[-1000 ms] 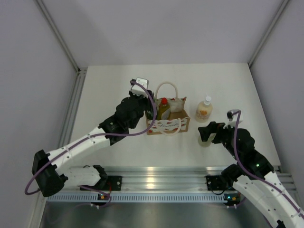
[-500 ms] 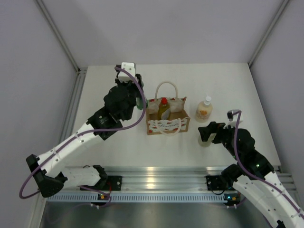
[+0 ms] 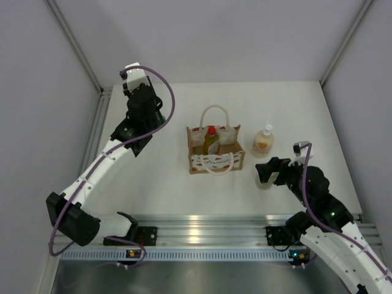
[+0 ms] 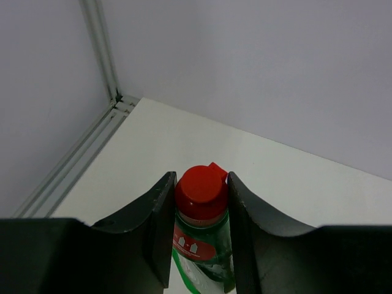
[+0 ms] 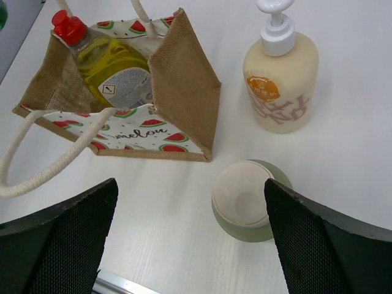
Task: Take the personal care products out of the canvas bag
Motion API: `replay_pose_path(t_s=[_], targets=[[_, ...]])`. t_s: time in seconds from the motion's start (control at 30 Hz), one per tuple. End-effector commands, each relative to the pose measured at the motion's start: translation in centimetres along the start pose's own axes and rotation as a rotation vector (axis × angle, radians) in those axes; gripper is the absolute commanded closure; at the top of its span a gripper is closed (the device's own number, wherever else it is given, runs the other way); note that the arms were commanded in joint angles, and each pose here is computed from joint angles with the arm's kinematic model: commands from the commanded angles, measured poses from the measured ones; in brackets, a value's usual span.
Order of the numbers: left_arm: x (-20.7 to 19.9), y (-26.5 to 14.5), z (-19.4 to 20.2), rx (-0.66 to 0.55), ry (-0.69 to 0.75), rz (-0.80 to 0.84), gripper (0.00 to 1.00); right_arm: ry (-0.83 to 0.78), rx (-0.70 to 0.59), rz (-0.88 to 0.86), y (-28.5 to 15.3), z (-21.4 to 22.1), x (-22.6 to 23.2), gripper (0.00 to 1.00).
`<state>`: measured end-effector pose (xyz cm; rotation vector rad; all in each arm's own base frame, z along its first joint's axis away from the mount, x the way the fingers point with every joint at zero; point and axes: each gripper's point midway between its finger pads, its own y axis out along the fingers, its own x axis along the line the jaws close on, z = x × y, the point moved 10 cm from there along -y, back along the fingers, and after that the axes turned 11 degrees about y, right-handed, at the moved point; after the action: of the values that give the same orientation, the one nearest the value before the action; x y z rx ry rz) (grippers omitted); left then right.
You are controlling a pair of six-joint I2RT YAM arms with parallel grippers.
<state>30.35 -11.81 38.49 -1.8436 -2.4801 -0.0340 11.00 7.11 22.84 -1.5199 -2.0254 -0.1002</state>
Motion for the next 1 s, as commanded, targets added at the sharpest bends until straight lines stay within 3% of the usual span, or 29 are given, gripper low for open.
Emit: replay_pose_path(t_s=[0.0, 0.13, 0.33, 0.67, 0.9, 0.97], targets=[[0.8, 1.8, -2.2, -0.121, -0.233, -0.052, 1.0, 0.0, -0.055, -0.041, -0.6, -1.3, 0.7, 0.0], [0.8, 4.4, 0.8, -0.159, -0.216, -0.125, 1.0, 0.003, -0.066, -0.051, -0.5, -1.2, 0.6, 0.01], [-0.1, 8.4, 4.7, -0.113, -0.113, -0.183, 1.0, -0.002, -0.057, -0.067, -0.5, -1.2, 0.8, 0.01], [0.0, 10.7, 11.3, -0.051, -0.134, -0.232, 1.0, -0.009, -0.044, -0.096, -0.5, -1.0, 0.9, 0.0], [-0.2, 11.2, 13.8, 0.012, -0.104, -0.277, 0.99, -0.004, -0.043, -0.103, -0.5, -0.9, 1.0, 0.01], [-0.2, 11.2, 14.4, 0.03, -0.098, -0.286, 0.8, -0.004, -0.045, -0.108, -0.6, -1.0, 1.0, 0.0]])
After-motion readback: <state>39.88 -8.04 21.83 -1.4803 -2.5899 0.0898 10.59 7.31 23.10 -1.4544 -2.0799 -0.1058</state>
